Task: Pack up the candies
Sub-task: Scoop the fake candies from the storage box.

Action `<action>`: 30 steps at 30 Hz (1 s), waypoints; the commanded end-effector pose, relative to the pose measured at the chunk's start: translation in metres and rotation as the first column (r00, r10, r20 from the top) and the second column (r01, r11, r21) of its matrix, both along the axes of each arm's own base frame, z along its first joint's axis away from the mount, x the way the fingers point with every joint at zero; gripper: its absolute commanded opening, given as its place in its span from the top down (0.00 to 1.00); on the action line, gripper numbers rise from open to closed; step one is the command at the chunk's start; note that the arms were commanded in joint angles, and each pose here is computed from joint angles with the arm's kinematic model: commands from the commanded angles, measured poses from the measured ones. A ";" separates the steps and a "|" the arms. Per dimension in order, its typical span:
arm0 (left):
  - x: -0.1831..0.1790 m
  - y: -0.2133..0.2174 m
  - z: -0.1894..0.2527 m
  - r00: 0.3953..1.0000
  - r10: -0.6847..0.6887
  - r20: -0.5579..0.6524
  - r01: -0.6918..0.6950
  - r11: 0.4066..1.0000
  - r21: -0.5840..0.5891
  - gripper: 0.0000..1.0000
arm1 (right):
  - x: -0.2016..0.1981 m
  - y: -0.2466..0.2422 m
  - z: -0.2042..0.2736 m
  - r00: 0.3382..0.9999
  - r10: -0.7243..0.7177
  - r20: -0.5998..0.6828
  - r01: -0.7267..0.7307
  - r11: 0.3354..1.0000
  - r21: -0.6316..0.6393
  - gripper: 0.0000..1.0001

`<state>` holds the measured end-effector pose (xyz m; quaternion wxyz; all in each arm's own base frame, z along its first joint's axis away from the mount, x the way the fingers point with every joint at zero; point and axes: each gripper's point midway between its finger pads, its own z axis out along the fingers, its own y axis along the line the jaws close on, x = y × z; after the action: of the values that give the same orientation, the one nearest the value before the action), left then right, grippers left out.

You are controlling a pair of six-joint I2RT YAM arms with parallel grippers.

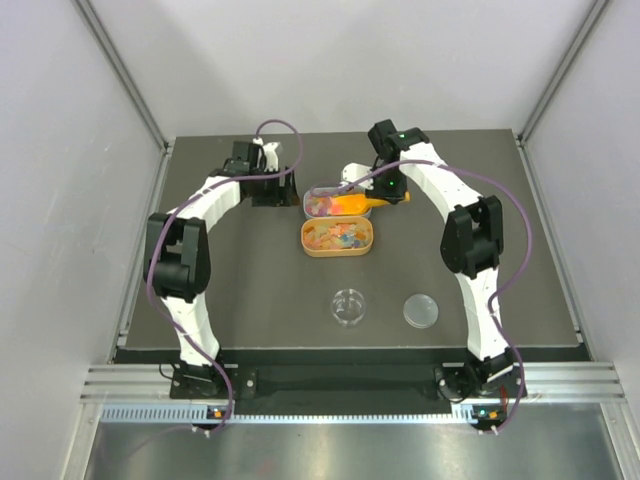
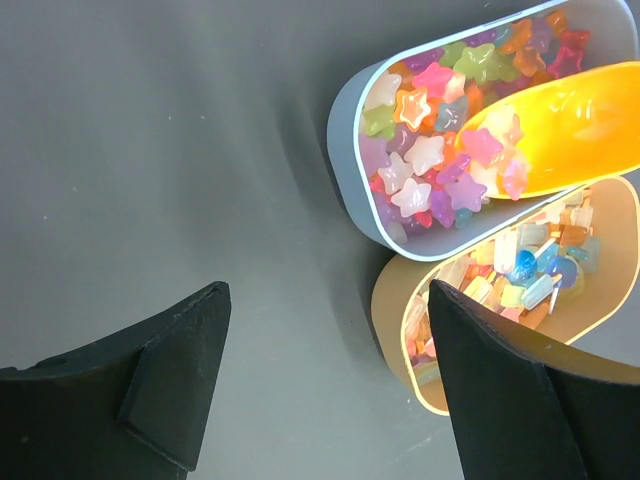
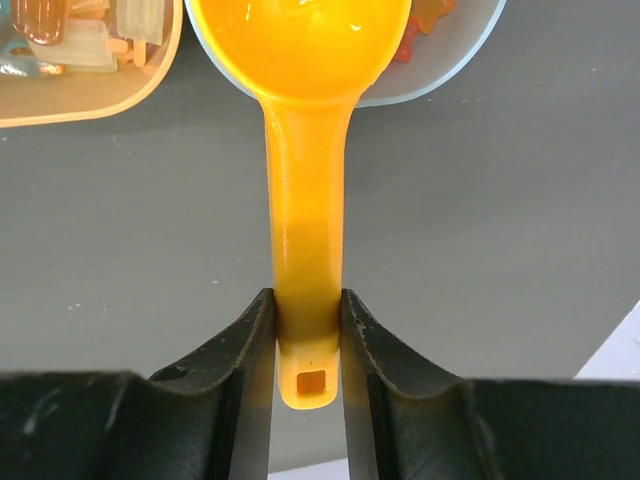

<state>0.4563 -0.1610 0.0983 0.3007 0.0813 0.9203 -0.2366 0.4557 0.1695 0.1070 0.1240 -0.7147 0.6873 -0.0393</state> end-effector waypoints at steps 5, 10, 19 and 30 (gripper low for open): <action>0.017 -0.014 0.019 0.997 -0.023 0.076 0.025 0.999 -0.023 0.16 | 0.009 0.009 0.036 0.996 -0.050 0.080 0.043 0.995 0.088 1.00; 0.019 -0.016 0.024 0.995 -0.026 0.092 0.028 0.999 -0.018 0.16 | 0.019 0.004 0.041 0.991 -0.019 0.133 0.018 1.000 0.010 1.00; 0.020 -0.014 0.027 0.995 -0.003 0.100 0.004 1.000 -0.011 0.16 | 0.028 0.021 0.047 0.973 0.078 0.217 -0.059 0.994 -0.093 1.00; 0.036 -0.012 -0.007 0.996 0.066 0.057 -0.066 0.998 -0.003 0.31 | 0.029 0.022 0.042 0.964 0.145 0.221 -0.105 0.977 -0.185 1.00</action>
<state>0.4747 -0.1687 0.0881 0.3117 0.0650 0.9214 -0.2226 0.4734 0.1883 0.1314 0.1275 -0.7551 0.6269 -0.1433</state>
